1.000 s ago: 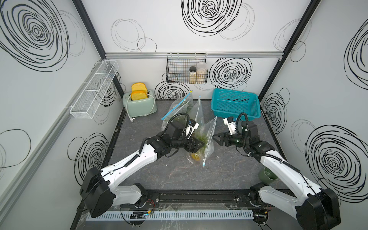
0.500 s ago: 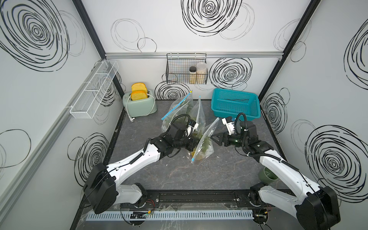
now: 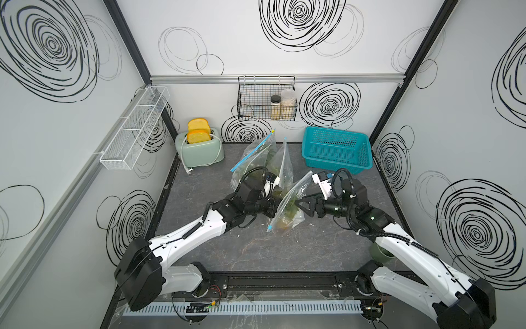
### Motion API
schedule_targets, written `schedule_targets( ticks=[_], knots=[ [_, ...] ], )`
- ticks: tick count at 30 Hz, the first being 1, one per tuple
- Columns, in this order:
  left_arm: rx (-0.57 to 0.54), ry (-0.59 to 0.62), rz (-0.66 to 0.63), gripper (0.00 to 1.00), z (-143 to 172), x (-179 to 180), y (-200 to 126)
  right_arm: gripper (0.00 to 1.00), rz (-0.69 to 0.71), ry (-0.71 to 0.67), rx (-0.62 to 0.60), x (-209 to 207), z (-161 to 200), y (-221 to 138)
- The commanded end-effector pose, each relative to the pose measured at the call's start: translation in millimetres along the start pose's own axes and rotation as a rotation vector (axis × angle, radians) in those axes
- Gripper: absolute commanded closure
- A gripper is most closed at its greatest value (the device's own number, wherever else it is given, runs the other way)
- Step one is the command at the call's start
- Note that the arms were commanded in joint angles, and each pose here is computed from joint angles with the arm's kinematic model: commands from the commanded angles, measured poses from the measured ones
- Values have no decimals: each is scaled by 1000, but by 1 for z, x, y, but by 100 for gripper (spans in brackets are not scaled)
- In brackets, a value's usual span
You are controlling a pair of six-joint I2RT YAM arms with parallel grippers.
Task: Open the zip-top bag and take out the pineapple
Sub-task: Open the zipper of the food storage bag at the center of the board.
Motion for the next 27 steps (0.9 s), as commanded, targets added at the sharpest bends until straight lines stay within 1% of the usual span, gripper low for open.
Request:
schedule_targets(
  ticks=[1, 3, 5, 7, 9, 11, 12, 13, 18, 23, 27],
  knots=[
    [-55, -20, 42, 100, -2, -9, -3, 29, 30, 42, 2, -8, 0, 14],
    [-55, -23, 49, 100, 0, -12, -3, 34, 31, 42, -9, -12, -2, 20],
    [-57, -26, 54, 100, 3, -14, -3, 47, 29, 44, -25, -15, -3, 25],
    [-61, -29, 51, 100, 4, -15, -4, 67, 21, 47, -35, -16, -5, 28],
    [-72, -35, 37, 100, 5, -14, -6, 81, 13, 44, -39, -15, -7, 29],
    [-94, -48, 14, 100, 5, -11, -10, 92, 11, 45, -39, -15, -7, 27],
    [-108, -58, 4, 100, 4, -9, -13, 95, 9, 40, -40, -15, -7, 25],
    [-125, -70, -9, 100, 4, -5, -16, 98, 9, 37, -43, -15, -6, 22],
    [-203, -134, -50, 100, 7, 12, -32, 100, 23, 14, -78, -22, -3, 2],
    [-241, -159, -75, 100, 11, 22, -44, 100, 36, 38, -120, -46, -2, -25],
    [-255, -166, -82, 100, 13, 25, -46, 100, 48, 53, -120, -60, 2, -37]
  ],
)
Point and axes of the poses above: each gripper's point midway between its finger pads, its own y axis out along the fingers, its own x axis along the line the jaws close on, z = x × y, the point moved 9 cm from there along -y, back along the fingers
